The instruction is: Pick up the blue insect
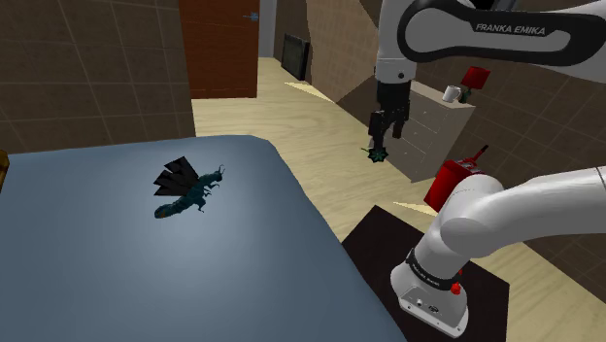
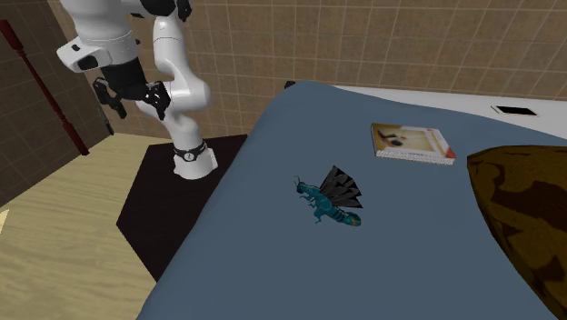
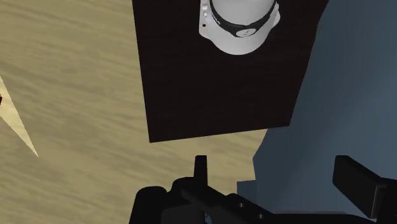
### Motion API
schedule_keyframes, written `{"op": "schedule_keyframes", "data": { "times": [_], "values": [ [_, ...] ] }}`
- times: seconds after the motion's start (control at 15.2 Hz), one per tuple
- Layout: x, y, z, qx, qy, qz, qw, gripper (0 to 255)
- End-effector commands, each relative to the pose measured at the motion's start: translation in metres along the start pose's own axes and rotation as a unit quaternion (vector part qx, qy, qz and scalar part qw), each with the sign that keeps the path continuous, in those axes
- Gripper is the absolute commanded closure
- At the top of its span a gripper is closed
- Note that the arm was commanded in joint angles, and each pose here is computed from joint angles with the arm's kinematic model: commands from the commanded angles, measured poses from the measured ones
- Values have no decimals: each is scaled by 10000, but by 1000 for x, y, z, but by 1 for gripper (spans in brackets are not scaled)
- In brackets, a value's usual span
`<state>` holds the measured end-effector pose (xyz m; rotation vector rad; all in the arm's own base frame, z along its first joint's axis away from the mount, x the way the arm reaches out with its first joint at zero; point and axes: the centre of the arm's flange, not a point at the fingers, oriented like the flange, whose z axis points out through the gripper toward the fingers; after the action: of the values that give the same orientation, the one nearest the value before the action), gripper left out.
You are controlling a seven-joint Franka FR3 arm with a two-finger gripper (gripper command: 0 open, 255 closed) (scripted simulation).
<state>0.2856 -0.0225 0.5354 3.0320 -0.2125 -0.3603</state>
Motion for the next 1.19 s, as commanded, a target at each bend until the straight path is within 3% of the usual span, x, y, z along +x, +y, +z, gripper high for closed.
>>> {"op": "schedule_keyframes", "data": {
  "times": [0.0, 0.53, 1.12],
  "values": [
    [0, 0, 0, 0, 0, 0, 10000, 0],
    [70, -75, -15, -31, 99, -897, 9959, 0],
    [132, -172, -33, -66, 210, -1898, 9816, 0]
  ]
}}
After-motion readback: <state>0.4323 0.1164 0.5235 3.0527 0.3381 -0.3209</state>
